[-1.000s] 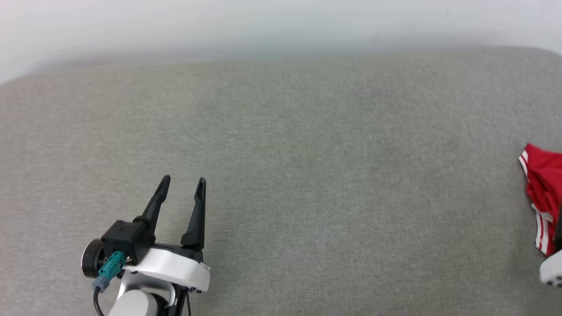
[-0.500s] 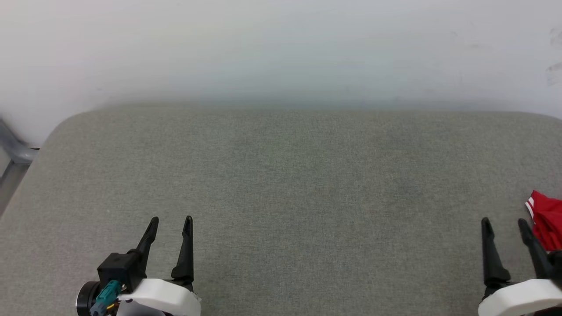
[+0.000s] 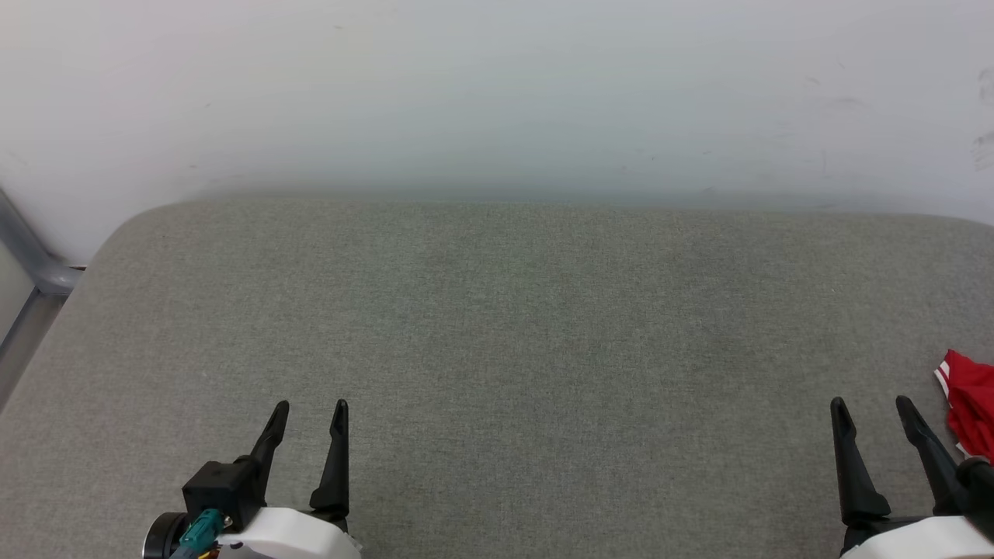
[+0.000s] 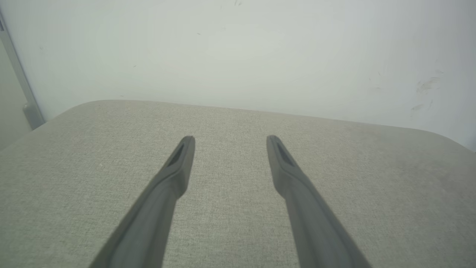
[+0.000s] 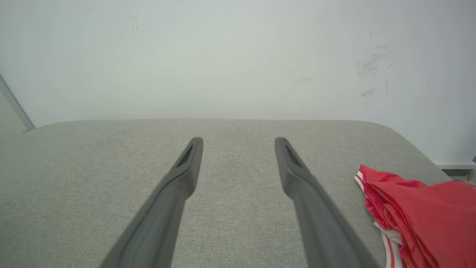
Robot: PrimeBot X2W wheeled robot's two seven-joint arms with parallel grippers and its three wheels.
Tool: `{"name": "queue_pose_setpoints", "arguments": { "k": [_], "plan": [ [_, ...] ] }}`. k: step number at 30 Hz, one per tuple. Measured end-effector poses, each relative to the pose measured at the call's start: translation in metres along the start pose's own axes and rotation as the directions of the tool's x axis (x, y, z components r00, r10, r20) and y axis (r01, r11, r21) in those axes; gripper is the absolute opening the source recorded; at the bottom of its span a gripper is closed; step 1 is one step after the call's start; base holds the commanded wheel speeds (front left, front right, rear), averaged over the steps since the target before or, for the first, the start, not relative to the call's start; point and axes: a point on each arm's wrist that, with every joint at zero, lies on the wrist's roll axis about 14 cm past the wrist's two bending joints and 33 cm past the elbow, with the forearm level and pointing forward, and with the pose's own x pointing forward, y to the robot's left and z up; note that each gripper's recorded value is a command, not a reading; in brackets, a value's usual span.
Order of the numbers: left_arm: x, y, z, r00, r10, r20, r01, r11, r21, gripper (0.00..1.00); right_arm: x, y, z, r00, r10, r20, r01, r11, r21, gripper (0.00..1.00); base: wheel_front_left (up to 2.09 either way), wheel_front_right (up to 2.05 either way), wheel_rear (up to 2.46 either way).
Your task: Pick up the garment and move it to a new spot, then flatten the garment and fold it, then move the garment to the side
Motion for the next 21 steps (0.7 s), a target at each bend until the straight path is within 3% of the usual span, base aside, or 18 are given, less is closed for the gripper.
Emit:
{"name": "queue_pose_setpoints", "arguments": {
  "k": [10, 11, 15, 21],
  "plan": [
    [0.004, 0.001, -0.003, 1.000, -0.004, -0.007, 0.004, 1.000, -0.001, 1.00, 0.003, 0.005, -0.005, 1.000, 0.014, -0.017, -0.014, 1.000, -0.005, 1.00, 0.00, 0.00, 0.00],
    [0.003, 0.001, -0.005, 1.000, -0.002, -0.013, 0.002, 1.000, -0.002, 0.00, 0.002, 0.005, -0.007, 1.000, 0.013, -0.023, -0.014, 1.000, -0.004, 0.00, 0.00, 0.00, 0.00],
    [-0.006, 0.002, -0.025, 0.997, 0.010, -0.078, -0.011, 1.000, -0.015, 0.00, -0.001, 0.004, -0.023, 0.997, 0.009, -0.073, -0.008, 1.000, 0.008, 0.00, 0.00, 0.00, 0.00],
    [-0.006, 0.007, -0.031, 0.992, 0.043, -0.115, -0.057, 0.991, -0.120, 0.00, -0.002, 0.002, -0.030, 0.996, 0.004, -0.092, 0.008, 0.992, 0.124, 0.00, 0.00, 0.00, 0.00]
  ]
}}
